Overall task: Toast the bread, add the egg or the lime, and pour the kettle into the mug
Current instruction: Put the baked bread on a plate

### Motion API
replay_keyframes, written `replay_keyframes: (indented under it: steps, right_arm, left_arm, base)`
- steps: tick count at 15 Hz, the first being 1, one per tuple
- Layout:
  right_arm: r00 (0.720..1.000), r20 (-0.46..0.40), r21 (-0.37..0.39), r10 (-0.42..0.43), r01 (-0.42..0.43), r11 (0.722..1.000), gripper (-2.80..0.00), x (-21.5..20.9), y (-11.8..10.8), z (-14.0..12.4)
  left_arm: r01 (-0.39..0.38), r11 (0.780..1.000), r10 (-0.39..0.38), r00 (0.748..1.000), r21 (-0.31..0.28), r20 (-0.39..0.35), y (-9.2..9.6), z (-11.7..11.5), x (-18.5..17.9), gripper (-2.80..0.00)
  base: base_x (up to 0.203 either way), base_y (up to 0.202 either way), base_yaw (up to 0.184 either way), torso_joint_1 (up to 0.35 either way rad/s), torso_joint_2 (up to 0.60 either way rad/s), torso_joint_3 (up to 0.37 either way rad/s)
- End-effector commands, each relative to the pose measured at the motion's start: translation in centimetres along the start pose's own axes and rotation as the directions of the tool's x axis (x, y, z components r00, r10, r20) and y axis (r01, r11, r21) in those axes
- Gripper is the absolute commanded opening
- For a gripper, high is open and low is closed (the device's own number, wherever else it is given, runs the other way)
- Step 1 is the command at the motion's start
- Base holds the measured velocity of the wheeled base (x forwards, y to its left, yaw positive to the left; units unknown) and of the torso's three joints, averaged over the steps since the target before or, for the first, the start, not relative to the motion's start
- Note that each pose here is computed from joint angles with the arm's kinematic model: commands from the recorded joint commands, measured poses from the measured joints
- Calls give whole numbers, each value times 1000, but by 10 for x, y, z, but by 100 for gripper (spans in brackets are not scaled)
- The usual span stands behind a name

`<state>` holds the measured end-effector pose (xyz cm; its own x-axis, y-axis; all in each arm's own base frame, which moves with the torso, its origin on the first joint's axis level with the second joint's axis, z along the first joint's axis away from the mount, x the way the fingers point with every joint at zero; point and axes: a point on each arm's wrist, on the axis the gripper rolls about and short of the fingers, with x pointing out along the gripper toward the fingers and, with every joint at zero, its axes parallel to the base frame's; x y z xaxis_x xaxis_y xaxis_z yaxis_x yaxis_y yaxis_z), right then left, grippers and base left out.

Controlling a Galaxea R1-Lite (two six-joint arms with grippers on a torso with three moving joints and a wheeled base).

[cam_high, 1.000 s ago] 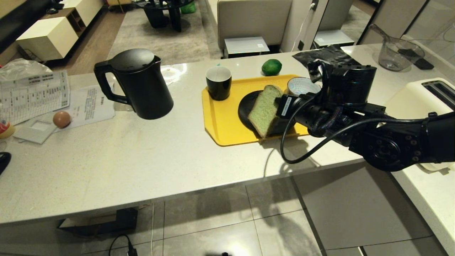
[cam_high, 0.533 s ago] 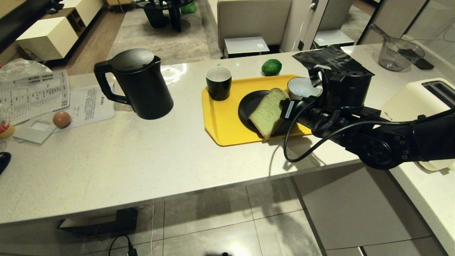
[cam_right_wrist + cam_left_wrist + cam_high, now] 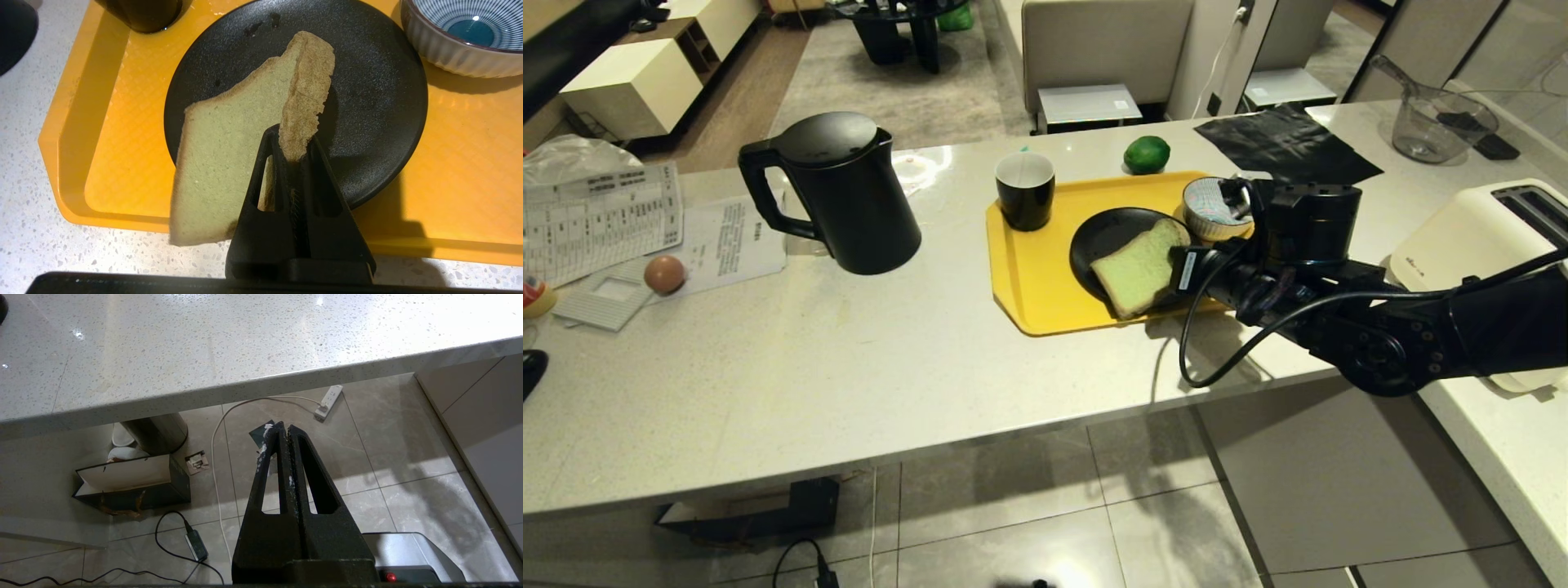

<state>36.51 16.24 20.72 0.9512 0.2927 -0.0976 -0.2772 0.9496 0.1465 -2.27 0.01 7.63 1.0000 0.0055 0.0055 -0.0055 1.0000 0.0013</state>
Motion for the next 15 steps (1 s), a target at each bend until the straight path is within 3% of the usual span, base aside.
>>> replay_keyframes:
  steps: [1,14,15]
  right_arm:
    - [1000,-1,-2,0,0,1000,-280,2,0,-2]
    - [998,50,-44,-34,36,998,-280,13,-16,-6]
    - [998,49,-54,-41,44,998,-9,14,-19,-6]
  left_arm:
    - [-1,1000,1,1000,0,1,0,0,0,-280]
    - [-1,1000,1,1000,0,1,0,0,0,-280]
    - [-1,1000,1,1000,0,1,0,0,0,-280]
  base:
    - [0,0,0,0,0,0]
    - [0,0,0,0,0,0]
    - [0,0,0,0,0,0]
